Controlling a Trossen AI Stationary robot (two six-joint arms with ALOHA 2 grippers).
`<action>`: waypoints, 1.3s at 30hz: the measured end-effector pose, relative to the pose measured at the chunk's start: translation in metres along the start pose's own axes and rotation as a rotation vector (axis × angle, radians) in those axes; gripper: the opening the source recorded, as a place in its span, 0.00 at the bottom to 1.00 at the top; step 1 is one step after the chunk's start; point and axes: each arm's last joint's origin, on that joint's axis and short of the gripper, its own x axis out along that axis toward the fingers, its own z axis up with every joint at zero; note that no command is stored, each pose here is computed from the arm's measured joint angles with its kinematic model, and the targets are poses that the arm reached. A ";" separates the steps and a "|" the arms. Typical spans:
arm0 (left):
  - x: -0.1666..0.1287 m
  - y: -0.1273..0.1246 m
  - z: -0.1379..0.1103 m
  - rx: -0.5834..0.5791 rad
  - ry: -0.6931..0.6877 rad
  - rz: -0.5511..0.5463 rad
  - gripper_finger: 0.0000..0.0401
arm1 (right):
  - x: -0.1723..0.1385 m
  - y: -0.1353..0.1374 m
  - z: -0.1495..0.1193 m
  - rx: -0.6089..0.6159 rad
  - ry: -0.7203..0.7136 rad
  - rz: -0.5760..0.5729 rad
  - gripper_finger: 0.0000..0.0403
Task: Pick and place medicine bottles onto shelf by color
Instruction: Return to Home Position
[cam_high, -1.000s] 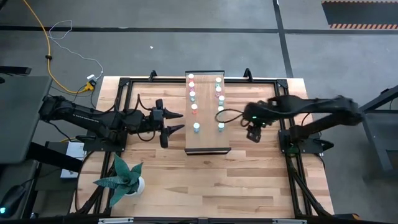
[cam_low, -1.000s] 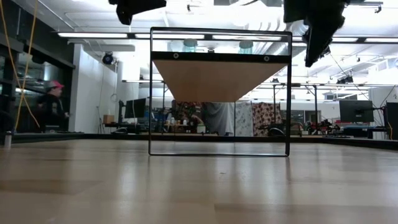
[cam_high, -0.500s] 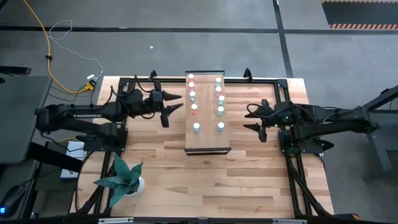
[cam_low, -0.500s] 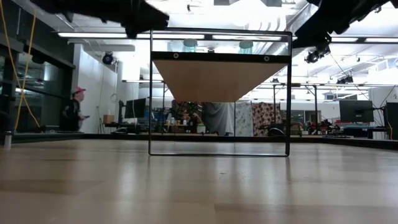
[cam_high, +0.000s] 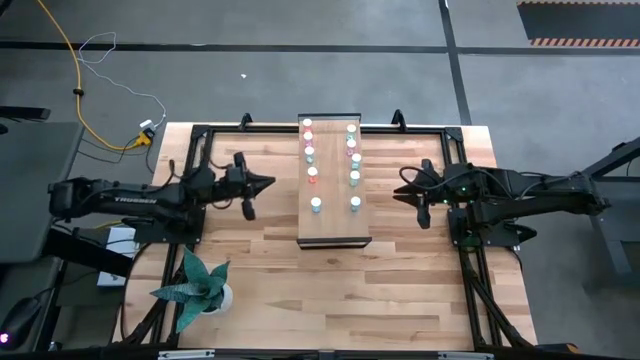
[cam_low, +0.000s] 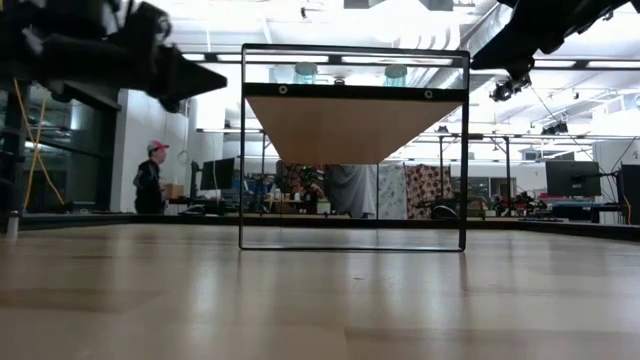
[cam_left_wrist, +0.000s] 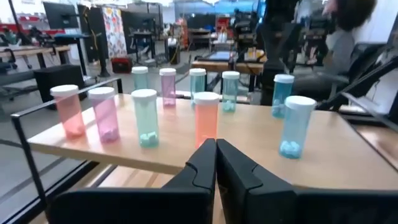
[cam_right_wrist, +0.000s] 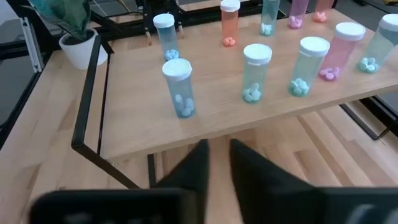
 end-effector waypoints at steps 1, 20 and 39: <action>-0.005 -0.001 -0.002 -0.003 -0.013 -0.002 0.00 | 0.000 0.000 0.000 0.000 0.000 0.000 0.11; -0.057 -0.006 -0.031 -0.136 -0.010 -0.106 0.00 | -0.020 -0.007 0.001 0.094 -0.073 -0.020 0.00; -0.068 -0.037 -0.029 -0.112 -0.028 -0.216 0.00 | -0.010 -0.014 -0.067 0.067 -0.314 0.074 0.00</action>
